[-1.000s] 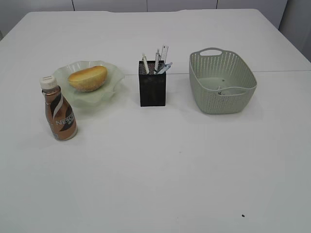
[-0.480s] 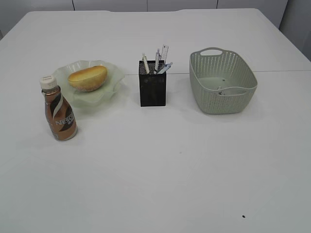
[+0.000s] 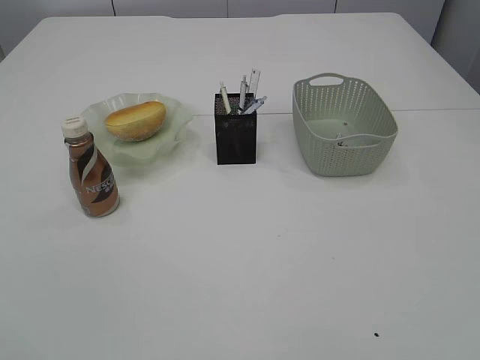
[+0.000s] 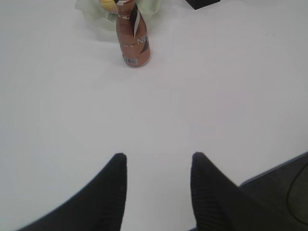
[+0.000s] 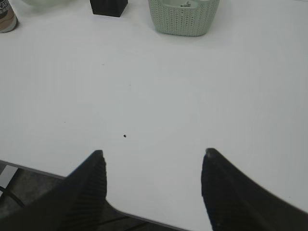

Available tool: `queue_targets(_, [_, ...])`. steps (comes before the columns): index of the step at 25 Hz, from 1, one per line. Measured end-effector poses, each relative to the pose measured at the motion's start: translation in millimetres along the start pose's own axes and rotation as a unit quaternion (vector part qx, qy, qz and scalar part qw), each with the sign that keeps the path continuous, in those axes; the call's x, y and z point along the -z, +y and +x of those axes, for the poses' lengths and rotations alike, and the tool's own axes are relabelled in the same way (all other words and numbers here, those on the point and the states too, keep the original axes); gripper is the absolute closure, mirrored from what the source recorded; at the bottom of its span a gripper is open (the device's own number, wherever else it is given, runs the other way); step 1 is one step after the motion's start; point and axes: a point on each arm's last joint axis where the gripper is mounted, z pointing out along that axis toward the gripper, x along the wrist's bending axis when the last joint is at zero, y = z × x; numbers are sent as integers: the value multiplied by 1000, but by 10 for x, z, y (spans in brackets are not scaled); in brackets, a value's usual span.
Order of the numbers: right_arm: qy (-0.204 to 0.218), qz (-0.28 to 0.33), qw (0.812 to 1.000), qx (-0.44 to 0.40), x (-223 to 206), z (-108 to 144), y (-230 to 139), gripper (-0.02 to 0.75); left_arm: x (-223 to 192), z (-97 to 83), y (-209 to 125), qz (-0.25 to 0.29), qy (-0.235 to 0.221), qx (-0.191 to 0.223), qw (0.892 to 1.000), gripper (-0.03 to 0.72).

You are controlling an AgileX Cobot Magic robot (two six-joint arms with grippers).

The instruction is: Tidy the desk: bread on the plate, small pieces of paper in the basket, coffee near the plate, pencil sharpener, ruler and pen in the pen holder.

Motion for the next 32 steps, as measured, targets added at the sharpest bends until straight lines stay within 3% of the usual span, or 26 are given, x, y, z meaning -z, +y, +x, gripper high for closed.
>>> queue_targets(9, [-14,-1,1000,-8,-3,1,4,251,0,1,1,0,1,0,1000,372])
queue_targets(17, [-47,-2,998,-29,-10,9,10,251,-6,-6,5,4,49,29,998,380])
queue_targets(32, [-68,1,997,-20,-7,-29,5,251,-6,-2,6,3,51,27,998,380])
